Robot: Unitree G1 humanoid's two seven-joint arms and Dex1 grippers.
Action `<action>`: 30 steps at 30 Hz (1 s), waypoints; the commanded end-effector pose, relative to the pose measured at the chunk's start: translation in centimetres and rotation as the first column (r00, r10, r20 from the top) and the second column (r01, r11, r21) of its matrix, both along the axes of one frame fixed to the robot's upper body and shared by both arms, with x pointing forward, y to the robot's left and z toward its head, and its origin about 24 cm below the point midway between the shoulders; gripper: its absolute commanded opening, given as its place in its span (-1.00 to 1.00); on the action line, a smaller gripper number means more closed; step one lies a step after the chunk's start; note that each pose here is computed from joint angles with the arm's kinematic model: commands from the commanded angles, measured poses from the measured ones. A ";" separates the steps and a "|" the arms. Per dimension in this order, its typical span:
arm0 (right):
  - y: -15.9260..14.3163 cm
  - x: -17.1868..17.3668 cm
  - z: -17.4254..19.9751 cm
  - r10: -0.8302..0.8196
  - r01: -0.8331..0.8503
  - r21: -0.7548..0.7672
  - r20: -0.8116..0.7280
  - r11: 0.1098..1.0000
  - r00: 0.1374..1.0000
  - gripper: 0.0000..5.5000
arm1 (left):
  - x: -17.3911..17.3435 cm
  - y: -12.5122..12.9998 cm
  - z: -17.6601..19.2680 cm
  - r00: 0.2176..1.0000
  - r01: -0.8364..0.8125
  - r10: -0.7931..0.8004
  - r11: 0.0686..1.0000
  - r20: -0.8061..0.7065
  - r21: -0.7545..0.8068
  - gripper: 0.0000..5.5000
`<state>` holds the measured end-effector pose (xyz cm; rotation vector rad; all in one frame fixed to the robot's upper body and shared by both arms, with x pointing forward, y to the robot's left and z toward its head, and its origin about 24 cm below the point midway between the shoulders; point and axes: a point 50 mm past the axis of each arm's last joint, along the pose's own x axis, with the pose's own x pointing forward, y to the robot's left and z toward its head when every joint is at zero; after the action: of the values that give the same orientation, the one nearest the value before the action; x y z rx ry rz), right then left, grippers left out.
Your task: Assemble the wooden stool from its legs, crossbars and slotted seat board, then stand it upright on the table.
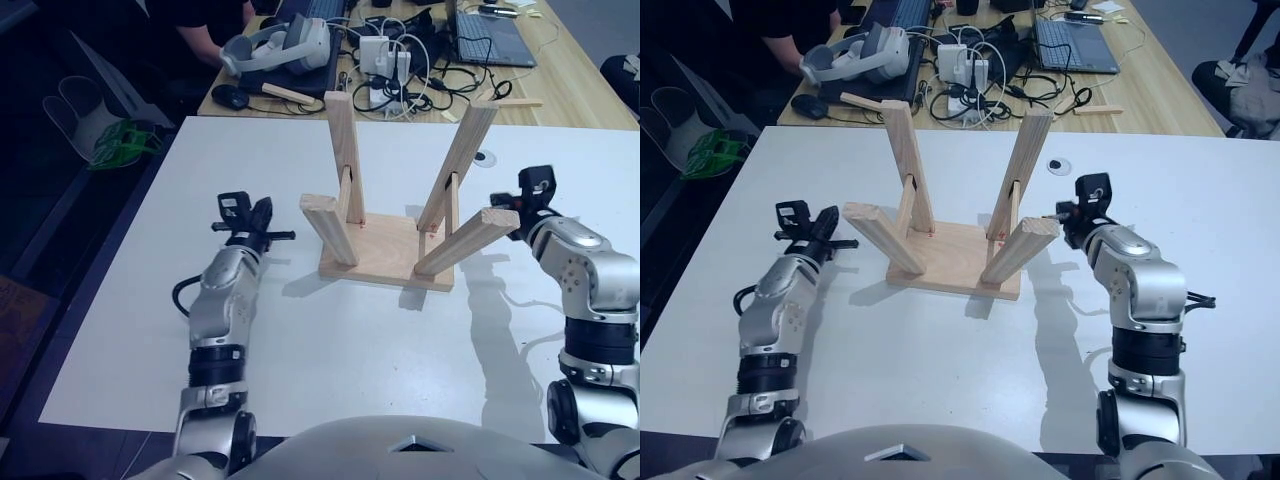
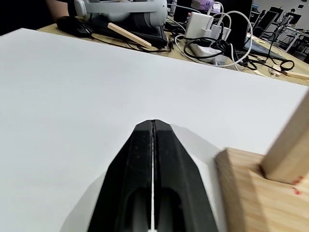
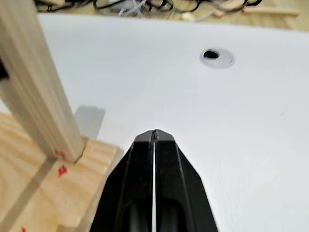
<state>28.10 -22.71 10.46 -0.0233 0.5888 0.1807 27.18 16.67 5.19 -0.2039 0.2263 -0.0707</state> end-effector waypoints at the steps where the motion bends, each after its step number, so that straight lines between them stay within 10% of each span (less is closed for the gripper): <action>1: -2.7 -0.2 0.2 0.039 -0.040 -0.015 -0.077 0.999 0.996 -1.00 | -1.3 -0.1 -0.9 0.999 -0.038 0.039 0.999 -0.016 0.028 -1.00; 7: 1.2 -3.9 -3.6 0.439 -0.388 0.230 -0.242 0.892 0.865 -1.00 | -1.7 2.4 -3.6 0.997 -0.070 0.071 0.998 -0.013 0.003 -1.00; 30: 2.1 -3.3 -7.9 0.461 -0.397 0.243 -0.329 0.885 0.824 -1.00 | -2.3 1.8 -4.9 0.917 0.333 -0.367 0.920 -0.157 -0.205 -1.00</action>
<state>26.14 -20.21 3.78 0.0245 0.8661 0.6903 25.06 18.68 -0.04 -0.3496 0.4360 -0.3816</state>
